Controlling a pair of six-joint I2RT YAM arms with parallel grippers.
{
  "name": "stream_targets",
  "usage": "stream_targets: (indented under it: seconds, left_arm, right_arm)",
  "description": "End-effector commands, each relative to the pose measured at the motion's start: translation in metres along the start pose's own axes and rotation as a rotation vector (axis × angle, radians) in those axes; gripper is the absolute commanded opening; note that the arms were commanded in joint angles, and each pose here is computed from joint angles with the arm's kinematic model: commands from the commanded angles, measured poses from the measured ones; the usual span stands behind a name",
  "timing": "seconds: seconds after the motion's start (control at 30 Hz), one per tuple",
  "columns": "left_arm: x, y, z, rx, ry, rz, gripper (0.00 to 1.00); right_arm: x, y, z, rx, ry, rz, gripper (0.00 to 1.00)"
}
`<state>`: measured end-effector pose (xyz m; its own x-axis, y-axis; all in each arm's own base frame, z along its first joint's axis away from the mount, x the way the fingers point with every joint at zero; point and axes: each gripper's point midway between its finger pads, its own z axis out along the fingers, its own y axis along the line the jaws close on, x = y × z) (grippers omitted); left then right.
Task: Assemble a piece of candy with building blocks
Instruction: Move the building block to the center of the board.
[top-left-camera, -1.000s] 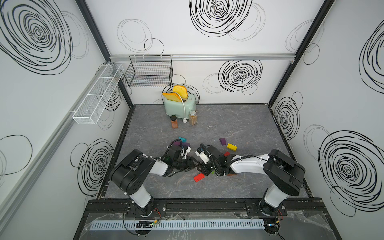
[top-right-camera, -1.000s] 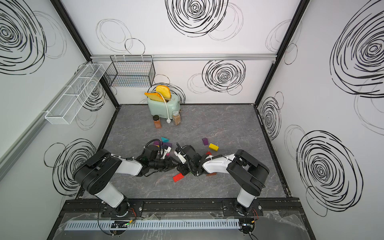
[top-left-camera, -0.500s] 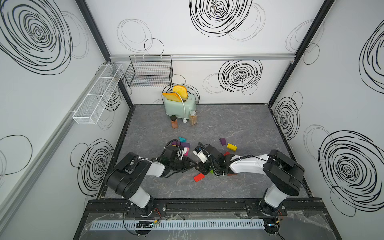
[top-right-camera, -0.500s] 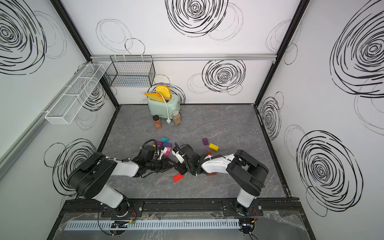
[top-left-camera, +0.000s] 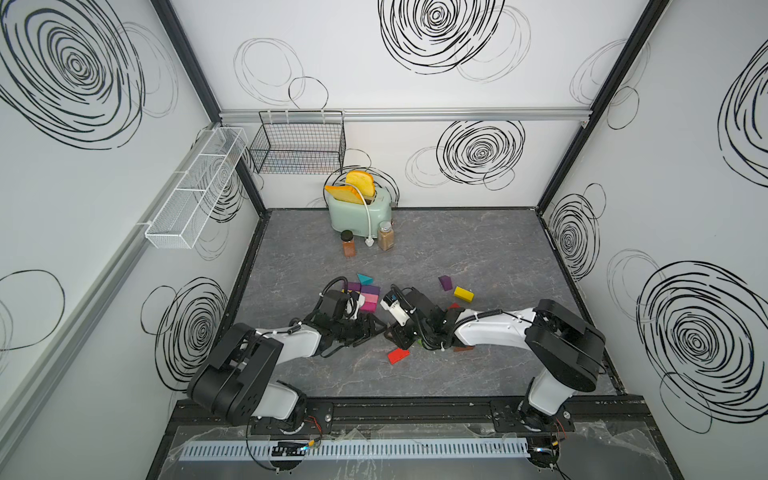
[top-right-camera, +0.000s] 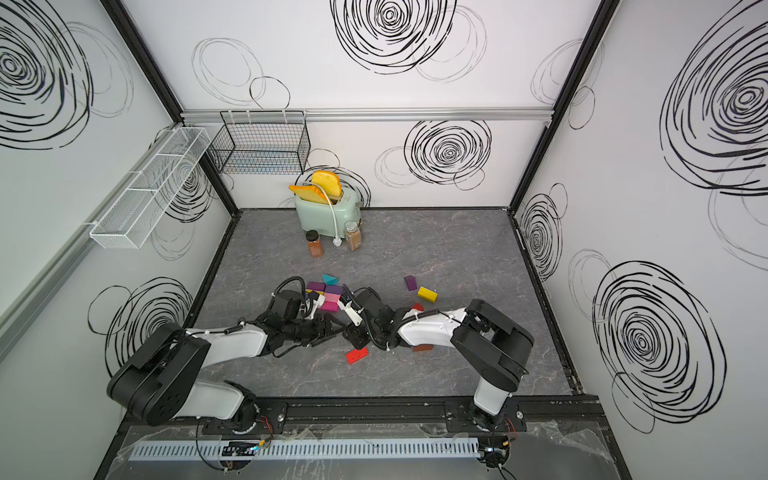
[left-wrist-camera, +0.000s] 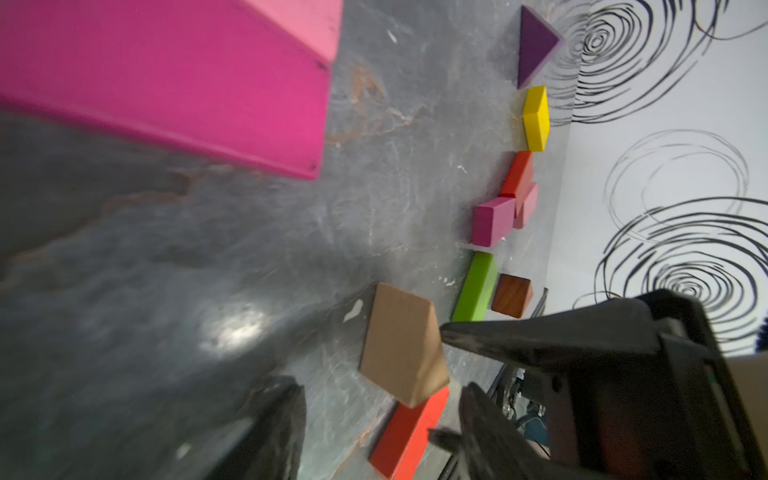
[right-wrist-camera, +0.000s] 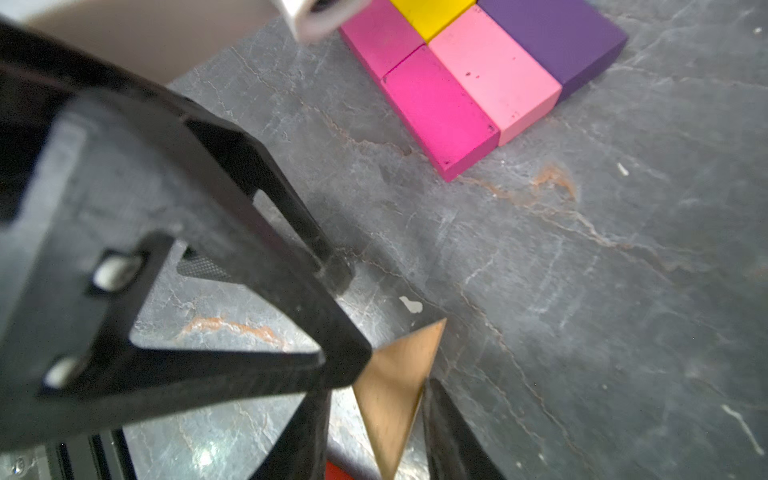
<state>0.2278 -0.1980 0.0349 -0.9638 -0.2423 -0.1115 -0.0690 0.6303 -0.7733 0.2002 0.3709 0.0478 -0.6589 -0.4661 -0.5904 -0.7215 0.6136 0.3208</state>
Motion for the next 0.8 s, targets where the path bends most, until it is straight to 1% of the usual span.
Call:
stream_targets:
  seconds: [0.0,0.13,0.3,0.4,0.6,0.77]
  left_arm:
    - [-0.003,0.010,-0.017,-0.085,-0.035,-0.015,0.66]
    - [-0.015,0.009,-0.036,-0.109,-0.094,-0.014,0.66]
    - [-0.030,0.010,-0.059,-0.122,-0.156,-0.025,0.66]
    - [-0.038,0.009,-0.068,-0.112,-0.190,-0.041,0.66]
    - [-0.062,0.010,-0.088,-0.135,-0.273,-0.054,0.65]
    - [-0.075,0.013,-0.098,-0.136,-0.320,-0.071,0.65]
  right_arm:
    - [0.002,0.003,-0.006,0.007,0.023,-0.011,0.41]
    - [0.011,0.002,-0.004,-0.005,0.043,-0.006,0.41]
    - [0.013,0.020,0.001,-0.067,0.051,-0.034,0.41]
    - [0.013,0.027,0.007,-0.093,0.059,-0.040,0.41]
    - [0.011,0.037,0.015,-0.125,0.075,-0.055,0.41]
    - [0.012,0.048,0.020,-0.159,0.091,-0.066,0.40]
